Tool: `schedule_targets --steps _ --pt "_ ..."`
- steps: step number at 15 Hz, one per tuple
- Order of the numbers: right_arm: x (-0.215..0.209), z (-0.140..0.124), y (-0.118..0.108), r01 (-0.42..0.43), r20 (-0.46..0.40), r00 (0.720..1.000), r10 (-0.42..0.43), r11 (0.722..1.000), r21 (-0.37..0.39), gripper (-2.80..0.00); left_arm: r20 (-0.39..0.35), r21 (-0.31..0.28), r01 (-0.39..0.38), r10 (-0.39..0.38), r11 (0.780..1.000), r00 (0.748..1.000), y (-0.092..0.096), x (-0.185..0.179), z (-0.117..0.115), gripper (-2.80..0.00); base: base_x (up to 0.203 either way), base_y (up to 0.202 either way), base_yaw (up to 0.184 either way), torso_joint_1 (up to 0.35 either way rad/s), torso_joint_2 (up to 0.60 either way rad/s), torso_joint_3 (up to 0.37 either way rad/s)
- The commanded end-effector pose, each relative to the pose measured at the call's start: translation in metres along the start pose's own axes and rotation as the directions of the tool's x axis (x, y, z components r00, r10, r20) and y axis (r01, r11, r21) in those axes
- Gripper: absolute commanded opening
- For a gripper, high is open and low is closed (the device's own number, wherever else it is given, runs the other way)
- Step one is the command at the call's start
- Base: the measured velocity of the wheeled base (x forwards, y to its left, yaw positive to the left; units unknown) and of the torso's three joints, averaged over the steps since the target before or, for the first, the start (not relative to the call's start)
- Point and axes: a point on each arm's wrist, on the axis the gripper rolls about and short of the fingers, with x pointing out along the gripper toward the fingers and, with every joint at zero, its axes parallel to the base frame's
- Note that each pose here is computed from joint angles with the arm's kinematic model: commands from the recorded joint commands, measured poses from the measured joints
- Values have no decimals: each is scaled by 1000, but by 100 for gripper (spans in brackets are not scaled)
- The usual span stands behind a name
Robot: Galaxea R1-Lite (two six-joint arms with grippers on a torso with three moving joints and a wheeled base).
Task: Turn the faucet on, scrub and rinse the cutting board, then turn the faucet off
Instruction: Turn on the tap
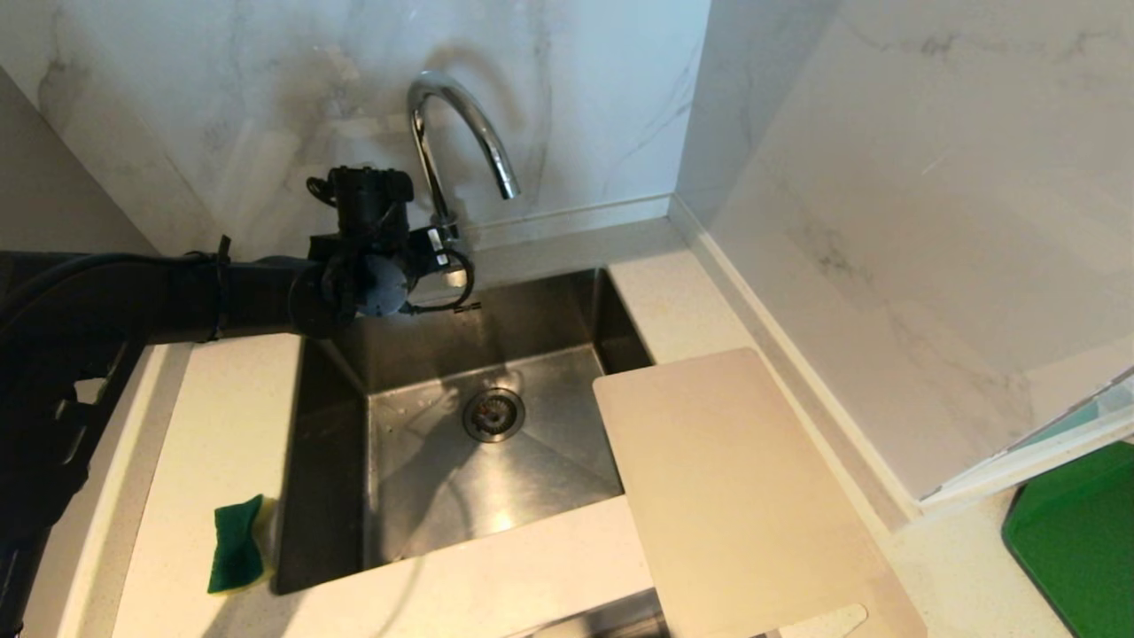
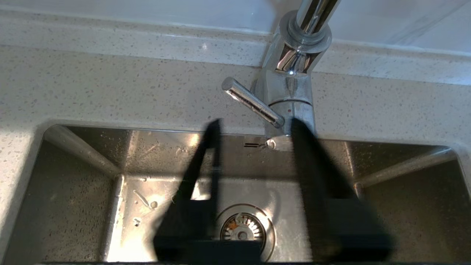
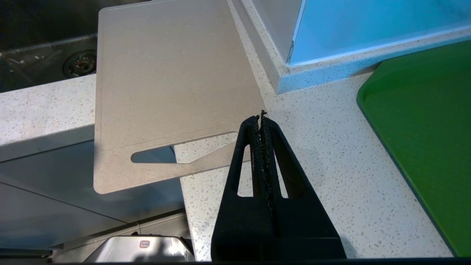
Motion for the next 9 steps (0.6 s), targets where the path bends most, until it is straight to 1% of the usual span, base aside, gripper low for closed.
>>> schedule_targets --steps 1,3,6,8,9 --pt "0 0 0 0 1 1000 0 1000 0 -280 17 -5 6 -6 1000 1000 -4 -2 1 0 0 0 0 0 0 0" --pt "0 0 0 0 1 1000 0 1000 0 -280 31 -11 0 0 1000 1000 -5 -2 1 0 0 0 0 0 0 0" --pt "0 0 0 0 1 1000 0 1000 0 -280 58 -18 -71 72 997 996 -5 -1 -2 0 0 0 0 0 0 0" --pt "0 0 0 0 1 1000 0 1000 0 -280 87 -38 -92 95 995 992 -6 0 -2 0 0 0 0 0 0 0" --pt "0 0 0 0 1 1000 0 1000 0 -280 95 -41 -109 112 993 989 -7 2 -6 0 0 0 0 0 0 0"
